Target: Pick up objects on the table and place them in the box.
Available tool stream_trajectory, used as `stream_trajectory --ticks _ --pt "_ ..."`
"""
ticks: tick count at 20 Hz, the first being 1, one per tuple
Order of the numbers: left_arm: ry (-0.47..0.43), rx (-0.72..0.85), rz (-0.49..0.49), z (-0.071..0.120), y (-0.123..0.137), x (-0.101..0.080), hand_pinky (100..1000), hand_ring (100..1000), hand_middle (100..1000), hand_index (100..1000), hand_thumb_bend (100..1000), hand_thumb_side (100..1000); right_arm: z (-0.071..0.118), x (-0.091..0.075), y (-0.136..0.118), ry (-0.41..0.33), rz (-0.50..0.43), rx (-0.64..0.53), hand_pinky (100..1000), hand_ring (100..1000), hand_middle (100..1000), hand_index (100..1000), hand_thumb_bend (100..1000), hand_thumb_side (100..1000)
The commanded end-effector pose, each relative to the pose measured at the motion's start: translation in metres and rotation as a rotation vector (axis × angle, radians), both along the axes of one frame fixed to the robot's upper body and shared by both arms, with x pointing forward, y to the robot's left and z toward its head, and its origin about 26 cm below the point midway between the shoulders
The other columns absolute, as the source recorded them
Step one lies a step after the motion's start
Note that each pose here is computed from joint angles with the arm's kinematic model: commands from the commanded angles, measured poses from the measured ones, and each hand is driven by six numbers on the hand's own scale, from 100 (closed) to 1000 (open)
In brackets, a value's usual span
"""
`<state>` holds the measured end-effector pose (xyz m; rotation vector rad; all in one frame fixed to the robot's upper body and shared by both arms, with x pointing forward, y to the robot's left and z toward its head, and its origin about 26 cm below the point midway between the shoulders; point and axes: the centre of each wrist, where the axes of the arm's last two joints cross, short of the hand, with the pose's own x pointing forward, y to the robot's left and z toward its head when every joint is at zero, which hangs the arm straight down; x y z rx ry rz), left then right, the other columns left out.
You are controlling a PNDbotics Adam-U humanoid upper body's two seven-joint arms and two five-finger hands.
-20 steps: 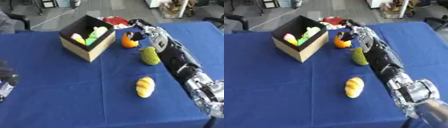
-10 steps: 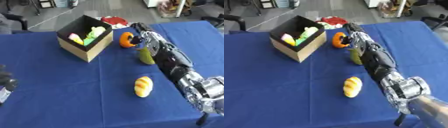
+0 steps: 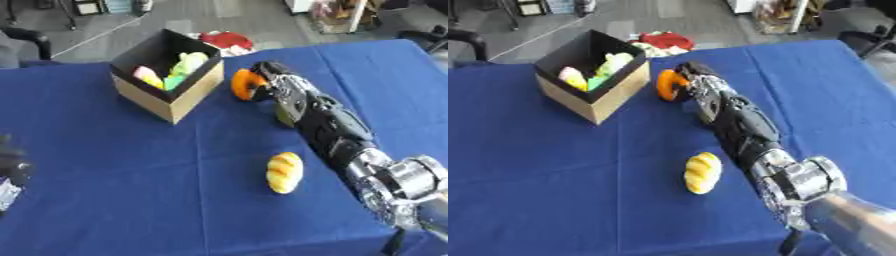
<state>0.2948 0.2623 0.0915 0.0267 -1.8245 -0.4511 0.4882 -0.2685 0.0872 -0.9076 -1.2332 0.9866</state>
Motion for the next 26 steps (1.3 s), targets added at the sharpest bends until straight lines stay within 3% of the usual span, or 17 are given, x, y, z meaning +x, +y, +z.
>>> stream_trajectory --ticks 1,5,8,12,14,17,18,19,21,23,26 --pt "-0.023 0.007 -0.001 0.007 0.000 -0.001 755 626 619 828 538 427 0.034 0.007 0.005 -0.223 -0.011 0.035 819 662 603 367 100 100" --pt "-0.019 0.009 -0.003 0.006 -0.001 0.000 755 627 619 828 535 430 0.076 0.011 0.020 -0.441 0.037 0.119 817 650 602 364 100 100" --pt "-0.019 0.011 0.000 0.006 -0.001 0.000 755 627 619 828 535 430 0.100 0.012 0.039 -0.510 0.113 0.158 819 649 604 363 100 100" --pt "-0.018 0.005 -0.017 0.006 -0.005 0.001 755 627 619 829 534 430 0.109 0.012 0.070 -0.498 0.221 0.150 826 665 619 372 100 100" --pt "-0.015 0.004 -0.029 0.006 -0.007 0.001 755 627 619 829 534 431 0.104 0.011 0.086 -0.455 0.277 0.133 838 688 646 430 100 100" --pt "-0.019 0.003 -0.047 0.007 -0.011 0.002 761 627 619 830 534 431 0.094 0.011 0.103 -0.367 0.353 0.089 863 748 728 766 100 100" --pt "-0.021 0.001 -0.051 0.008 -0.012 0.002 763 627 619 831 534 431 0.092 0.010 0.107 -0.351 0.369 0.069 867 757 741 806 116 107" --pt "-0.022 0.000 -0.052 0.008 -0.012 0.002 766 627 619 831 534 432 0.091 0.010 0.110 -0.344 0.380 0.046 868 765 755 861 205 202" --pt "-0.021 0.001 -0.051 0.008 -0.012 0.003 769 627 619 832 534 434 0.093 0.008 0.114 -0.360 0.373 -0.003 865 770 764 904 359 330" --pt "-0.020 0.002 -0.050 0.008 -0.012 0.003 769 627 619 832 535 434 0.095 0.007 0.115 -0.395 0.342 -0.052 863 770 764 916 420 381" --pt "-0.021 0.005 -0.048 0.009 -0.011 0.003 772 627 619 833 535 436 0.104 0.006 0.110 -0.450 0.301 -0.088 863 767 762 912 357 324"
